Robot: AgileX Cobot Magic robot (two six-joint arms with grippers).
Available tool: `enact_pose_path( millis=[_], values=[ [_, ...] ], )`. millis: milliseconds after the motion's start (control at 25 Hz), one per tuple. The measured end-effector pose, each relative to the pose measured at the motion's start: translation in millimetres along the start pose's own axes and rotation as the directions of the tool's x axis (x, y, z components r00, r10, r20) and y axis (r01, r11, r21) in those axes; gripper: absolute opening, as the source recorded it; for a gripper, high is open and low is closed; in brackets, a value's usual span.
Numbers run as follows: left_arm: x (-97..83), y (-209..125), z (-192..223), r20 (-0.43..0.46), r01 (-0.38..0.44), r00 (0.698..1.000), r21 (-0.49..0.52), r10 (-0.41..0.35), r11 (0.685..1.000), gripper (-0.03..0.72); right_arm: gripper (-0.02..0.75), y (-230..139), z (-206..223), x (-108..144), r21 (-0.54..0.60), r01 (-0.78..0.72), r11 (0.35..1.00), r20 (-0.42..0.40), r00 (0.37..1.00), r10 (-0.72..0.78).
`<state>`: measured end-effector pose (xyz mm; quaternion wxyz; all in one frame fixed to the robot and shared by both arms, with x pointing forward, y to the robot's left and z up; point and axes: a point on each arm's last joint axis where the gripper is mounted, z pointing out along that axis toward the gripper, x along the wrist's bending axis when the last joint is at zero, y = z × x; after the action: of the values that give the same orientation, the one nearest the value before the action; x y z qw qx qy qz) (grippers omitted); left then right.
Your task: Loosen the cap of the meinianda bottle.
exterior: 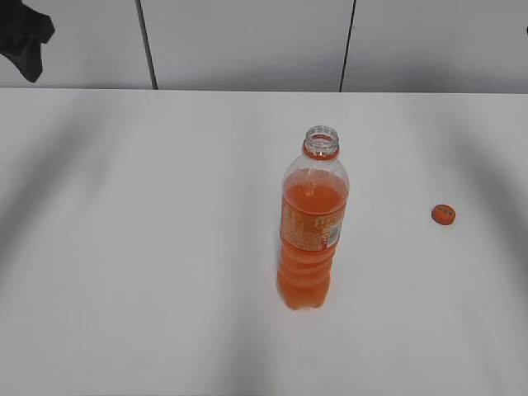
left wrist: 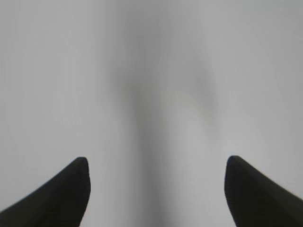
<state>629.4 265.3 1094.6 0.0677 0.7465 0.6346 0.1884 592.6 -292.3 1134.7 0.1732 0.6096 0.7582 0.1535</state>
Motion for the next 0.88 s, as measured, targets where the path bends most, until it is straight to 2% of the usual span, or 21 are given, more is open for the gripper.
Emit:
enact_pose_path(
  millis=[200,400,640,880],
  values=[
    [22.0,-6,-9,0.033,0.074,0.997,0.000,-0.074,0.997,0.529,0.565,0,-15,-1,-0.011,0.018,1.000,0.018,1.000,-0.017],
    [21.9,-27,-29,0.063,0.093,0.994,-0.009,-0.093,0.996,0.529,0.565,-17,-27,6,-0.012,0.003,1.000,-0.020,1.000,-0.003],
    [12.4,-105,-38,0.077,0.081,0.993,0.084,-0.087,0.993,0.527,0.565,-81,-34,21,0.068,-0.004,0.998,-0.054,0.999,0.008],
    [0.5,-195,-49,0.096,0.090,0.991,0.034,-0.093,0.995,0.527,0.565,-167,-33,38,0.111,-0.008,0.994,-0.063,0.998,0.015]
  ],
)
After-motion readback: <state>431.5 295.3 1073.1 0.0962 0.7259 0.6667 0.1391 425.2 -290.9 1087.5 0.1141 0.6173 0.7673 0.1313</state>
